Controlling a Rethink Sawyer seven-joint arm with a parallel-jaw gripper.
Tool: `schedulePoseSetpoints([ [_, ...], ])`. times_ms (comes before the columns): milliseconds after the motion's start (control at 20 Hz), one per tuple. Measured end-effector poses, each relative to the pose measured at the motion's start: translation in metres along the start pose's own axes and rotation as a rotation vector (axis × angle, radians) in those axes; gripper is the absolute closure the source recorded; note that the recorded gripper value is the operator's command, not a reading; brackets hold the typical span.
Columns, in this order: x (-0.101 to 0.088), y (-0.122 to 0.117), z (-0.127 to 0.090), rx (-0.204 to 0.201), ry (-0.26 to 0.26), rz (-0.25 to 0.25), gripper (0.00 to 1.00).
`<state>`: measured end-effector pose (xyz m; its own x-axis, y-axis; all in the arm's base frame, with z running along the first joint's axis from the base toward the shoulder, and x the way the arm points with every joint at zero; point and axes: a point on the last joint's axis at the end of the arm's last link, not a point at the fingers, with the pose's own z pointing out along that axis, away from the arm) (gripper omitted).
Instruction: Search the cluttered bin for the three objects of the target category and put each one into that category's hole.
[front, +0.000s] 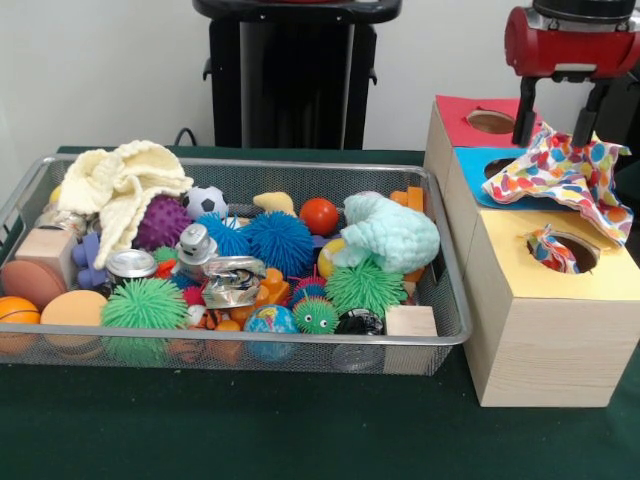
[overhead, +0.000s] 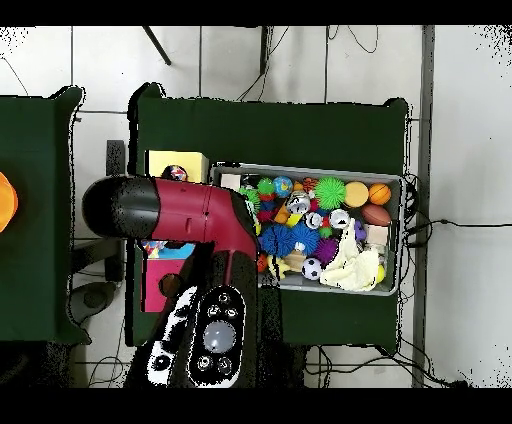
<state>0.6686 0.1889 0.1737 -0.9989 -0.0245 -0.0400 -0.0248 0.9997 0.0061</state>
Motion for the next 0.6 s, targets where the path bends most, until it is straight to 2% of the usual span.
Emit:
schedulePoseSetpoints([
  [600, 0.0024, 0.0019, 0.0082, 0.0, 0.013, -0.005, 0.0],
])
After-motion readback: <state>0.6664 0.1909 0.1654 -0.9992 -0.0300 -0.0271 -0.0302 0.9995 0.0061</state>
